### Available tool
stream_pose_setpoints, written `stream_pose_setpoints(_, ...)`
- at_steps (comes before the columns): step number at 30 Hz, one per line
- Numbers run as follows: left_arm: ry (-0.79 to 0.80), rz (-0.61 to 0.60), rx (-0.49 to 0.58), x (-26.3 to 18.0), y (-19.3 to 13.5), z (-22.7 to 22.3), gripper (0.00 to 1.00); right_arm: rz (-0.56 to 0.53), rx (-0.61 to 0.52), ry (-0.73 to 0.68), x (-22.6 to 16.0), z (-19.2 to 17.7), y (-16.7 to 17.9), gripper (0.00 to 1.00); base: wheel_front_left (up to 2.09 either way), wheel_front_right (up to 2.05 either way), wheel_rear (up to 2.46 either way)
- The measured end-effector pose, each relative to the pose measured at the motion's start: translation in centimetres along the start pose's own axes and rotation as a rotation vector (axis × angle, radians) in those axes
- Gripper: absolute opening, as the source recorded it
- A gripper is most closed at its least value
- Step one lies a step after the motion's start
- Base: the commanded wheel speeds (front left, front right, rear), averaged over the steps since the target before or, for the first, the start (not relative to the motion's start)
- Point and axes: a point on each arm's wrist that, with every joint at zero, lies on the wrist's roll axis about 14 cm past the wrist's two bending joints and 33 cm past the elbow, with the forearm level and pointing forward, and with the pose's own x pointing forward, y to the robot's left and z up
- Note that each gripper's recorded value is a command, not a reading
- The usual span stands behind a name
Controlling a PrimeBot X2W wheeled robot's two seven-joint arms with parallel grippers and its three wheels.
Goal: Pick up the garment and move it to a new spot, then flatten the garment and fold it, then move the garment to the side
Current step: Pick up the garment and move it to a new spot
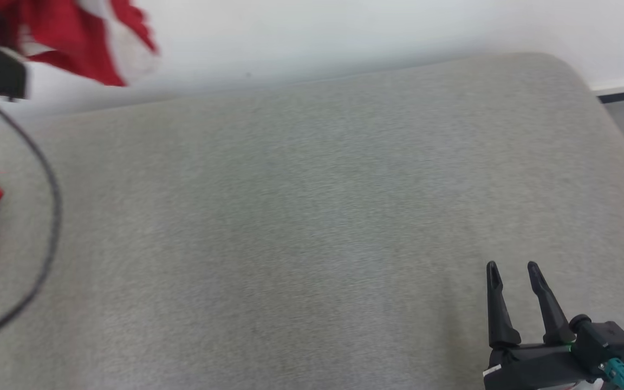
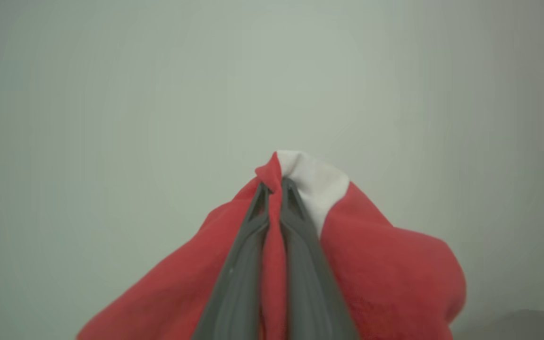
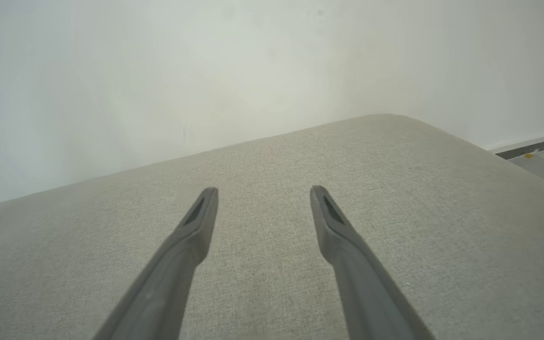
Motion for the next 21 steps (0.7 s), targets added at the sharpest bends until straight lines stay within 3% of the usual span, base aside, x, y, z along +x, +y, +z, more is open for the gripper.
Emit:
stream_pose_setpoints(6,-0.062,-0.179,-0.143,1.6,-9.5,1.3,0.00,-0.077,-0.003,-0.017,-2.0,0.6,-2.4,1.00,0.00,0.00,0.00)
stream_pose_setpoints(11,-0.021,-0.286,-0.251,1.1,-15.6,-0.4,0.00,-0.113,0.003,-0.027,-3.0,1.0,-3.4,1.00,0.00,0.00,0.00)
stream_pose_setpoints(16,0.079,-0.349,-0.331,-0.8,-19.7,-4.2,0.00,-0.136,0.005,-0.041,-3.6,1.5,-4.0,1.00,0.00,0.00,0.00)
stream_pose_setpoints(21,0.225,-0.331,-0.380,-4.0,-21.3,-10.0,0.00,-0.151,0.002,-0.037,-3.9,1.4,-4.4,1.00,0.00,0.00,0.00)
